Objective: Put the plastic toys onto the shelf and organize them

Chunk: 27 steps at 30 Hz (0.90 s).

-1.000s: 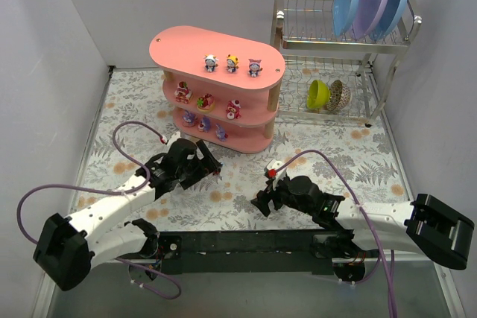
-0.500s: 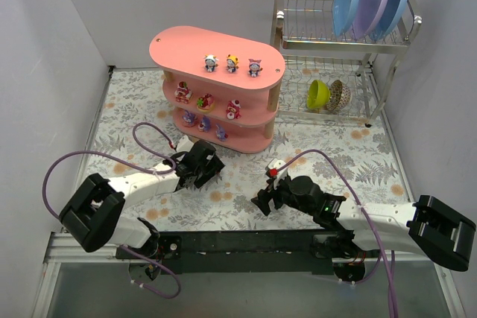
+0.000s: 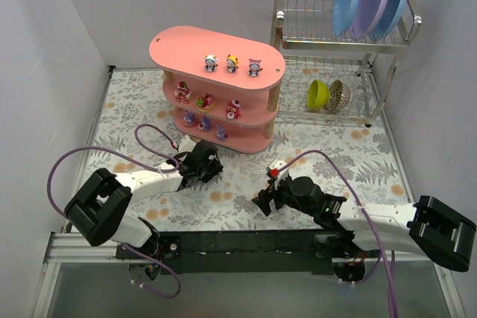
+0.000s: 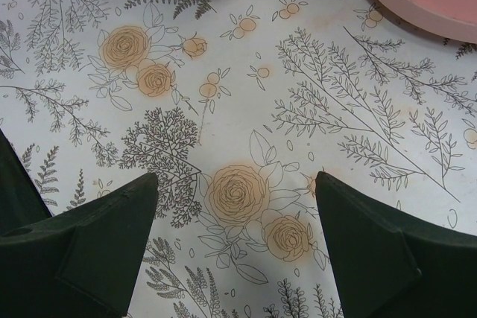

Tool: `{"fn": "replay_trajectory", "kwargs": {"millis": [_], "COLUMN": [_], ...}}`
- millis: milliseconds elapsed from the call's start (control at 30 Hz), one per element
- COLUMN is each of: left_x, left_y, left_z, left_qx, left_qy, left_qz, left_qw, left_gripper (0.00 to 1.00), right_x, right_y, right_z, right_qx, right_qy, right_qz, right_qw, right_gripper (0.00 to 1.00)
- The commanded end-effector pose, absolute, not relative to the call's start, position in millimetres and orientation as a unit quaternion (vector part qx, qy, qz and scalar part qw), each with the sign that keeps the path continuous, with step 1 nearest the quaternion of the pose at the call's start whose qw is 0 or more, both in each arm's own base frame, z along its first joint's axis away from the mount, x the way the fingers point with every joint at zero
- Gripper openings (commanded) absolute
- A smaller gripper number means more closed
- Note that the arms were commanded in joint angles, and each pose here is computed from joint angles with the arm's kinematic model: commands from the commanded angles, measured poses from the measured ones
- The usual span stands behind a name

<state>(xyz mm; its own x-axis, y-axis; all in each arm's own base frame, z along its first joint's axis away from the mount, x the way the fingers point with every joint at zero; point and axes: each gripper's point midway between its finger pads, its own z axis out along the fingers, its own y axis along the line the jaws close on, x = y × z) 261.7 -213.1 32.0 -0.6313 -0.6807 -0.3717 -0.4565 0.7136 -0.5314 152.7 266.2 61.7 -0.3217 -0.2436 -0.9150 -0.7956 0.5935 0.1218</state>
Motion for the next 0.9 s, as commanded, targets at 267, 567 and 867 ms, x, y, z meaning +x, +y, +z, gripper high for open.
{"fn": "replay_trajectory", "kwargs": {"millis": [267,567,867], "left_x": [237.0,215.2,181.5], "left_y": [-193.5,-202.7,-245.3], "left_z": [24.6,46.9,82.8], "left_qx": [-0.232,-0.029,0.193], "left_qy": [0.918,0.936,0.893], "left_qz": [-0.153,-0.165,-0.196], "left_qw": [0.284,0.310,0.356], "left_gripper": [0.13,0.11,0.08], "right_x": [154.8,149.9,161.8], "right_y": [273.9,279.4,281.4], "right_z": [76.3,79.5,106.3], "right_qx": [-0.337,-0.359,-0.334], "right_qy": [0.744,0.734,0.749], "right_qz": [0.309,0.318,0.323], "right_qw": [0.487,0.481,0.472], "right_gripper": [0.93,0.93,0.95]}}
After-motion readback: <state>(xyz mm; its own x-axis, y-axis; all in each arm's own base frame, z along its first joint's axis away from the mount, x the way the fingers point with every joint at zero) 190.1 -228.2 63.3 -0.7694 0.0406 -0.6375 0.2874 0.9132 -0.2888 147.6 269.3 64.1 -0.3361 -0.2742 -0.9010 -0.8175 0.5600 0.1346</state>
